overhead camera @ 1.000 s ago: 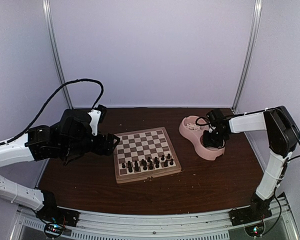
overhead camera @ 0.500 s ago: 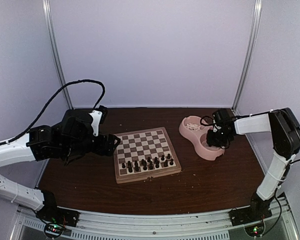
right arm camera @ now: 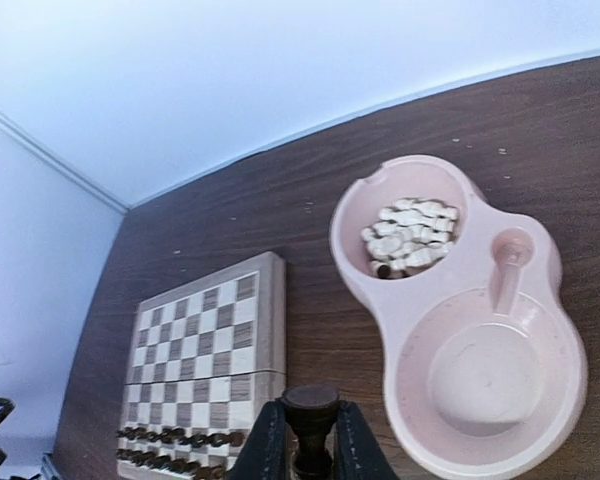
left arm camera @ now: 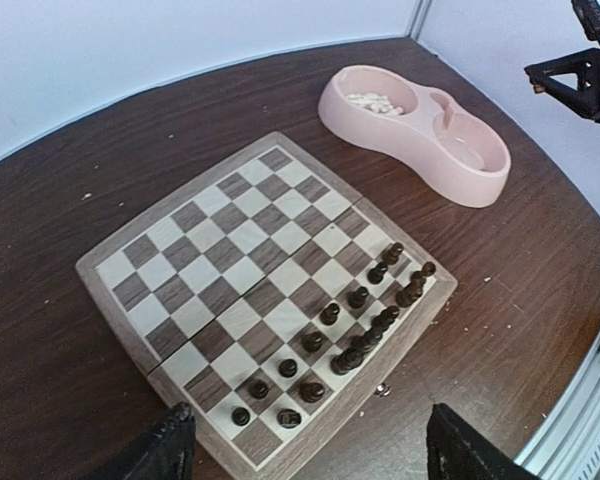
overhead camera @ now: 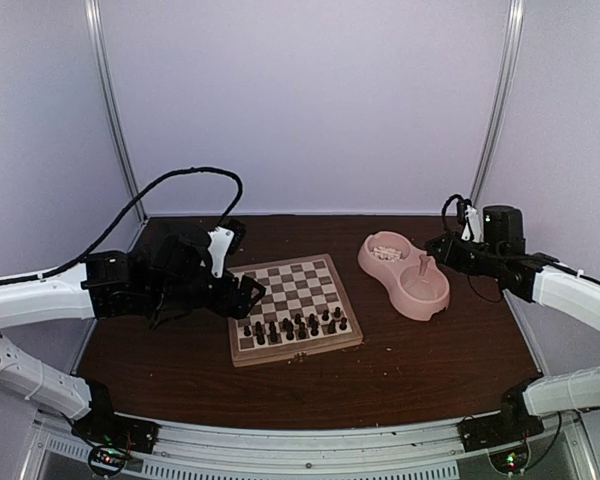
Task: Set up the chess pieces on the board
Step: Pick up the rook from the storage box, then pass from the right arm to the left
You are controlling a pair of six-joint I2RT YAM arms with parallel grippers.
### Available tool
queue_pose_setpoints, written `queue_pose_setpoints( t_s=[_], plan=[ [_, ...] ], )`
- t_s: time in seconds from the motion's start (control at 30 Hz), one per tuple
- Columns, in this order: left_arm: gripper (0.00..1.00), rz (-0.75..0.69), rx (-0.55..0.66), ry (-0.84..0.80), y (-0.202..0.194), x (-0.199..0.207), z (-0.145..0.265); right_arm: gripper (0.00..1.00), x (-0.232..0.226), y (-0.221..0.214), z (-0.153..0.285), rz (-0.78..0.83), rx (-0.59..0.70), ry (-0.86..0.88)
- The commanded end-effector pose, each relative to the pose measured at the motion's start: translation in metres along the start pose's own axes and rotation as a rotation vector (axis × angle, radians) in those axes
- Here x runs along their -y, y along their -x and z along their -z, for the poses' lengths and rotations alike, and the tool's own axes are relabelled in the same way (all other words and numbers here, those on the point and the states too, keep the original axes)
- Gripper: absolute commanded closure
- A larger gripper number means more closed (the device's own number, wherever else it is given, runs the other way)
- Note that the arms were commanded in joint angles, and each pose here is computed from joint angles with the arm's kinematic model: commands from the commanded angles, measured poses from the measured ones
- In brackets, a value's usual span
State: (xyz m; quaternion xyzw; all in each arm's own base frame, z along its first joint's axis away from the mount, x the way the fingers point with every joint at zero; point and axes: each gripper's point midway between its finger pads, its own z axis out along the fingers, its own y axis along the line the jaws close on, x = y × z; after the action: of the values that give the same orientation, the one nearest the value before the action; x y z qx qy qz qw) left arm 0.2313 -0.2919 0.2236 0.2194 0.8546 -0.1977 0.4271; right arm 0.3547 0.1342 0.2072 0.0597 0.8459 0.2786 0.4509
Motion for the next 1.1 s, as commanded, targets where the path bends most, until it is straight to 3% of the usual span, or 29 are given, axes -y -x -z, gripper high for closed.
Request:
queue_pose_setpoints(
  t_s=[0.0, 0.2, 0.3, 0.43, 0.77, 1.07],
  plan=[
    [0.22, -0.033, 0.136, -0.179, 0.046, 0.044, 0.002, 0.94, -0.049, 0.006, 0.020, -0.140, 0.036, 0.294],
    [0.23, -0.086, 0.198, -0.285, 0.072, 0.083, -0.004, 0.95, -0.086, 0.007, 0.044, -0.219, 0.023, 0.494],
    [0.25, -0.149, 0.301, -0.339, 0.083, 0.113, -0.003, 0.95, -0.106, 0.007, 0.060, -0.250, 0.054, 0.601],
    [0.25, -0.194, 0.410, -0.416, 0.093, 0.147, -0.004, 0.95, -0.141, 0.004, 0.082, -0.156, 0.103, 0.752],
    [0.21, -0.069, 0.309, -0.591, 0.102, 0.181, 0.003, 0.94, -0.198, -0.049, 0.117, 0.265, 0.038, 0.937],
    [0.22, -0.023, 0.239, -0.747, 0.083, 0.195, 0.020, 0.92, -0.216, -0.063, 0.135, 0.366, 0.049, 1.025]
  ],
)
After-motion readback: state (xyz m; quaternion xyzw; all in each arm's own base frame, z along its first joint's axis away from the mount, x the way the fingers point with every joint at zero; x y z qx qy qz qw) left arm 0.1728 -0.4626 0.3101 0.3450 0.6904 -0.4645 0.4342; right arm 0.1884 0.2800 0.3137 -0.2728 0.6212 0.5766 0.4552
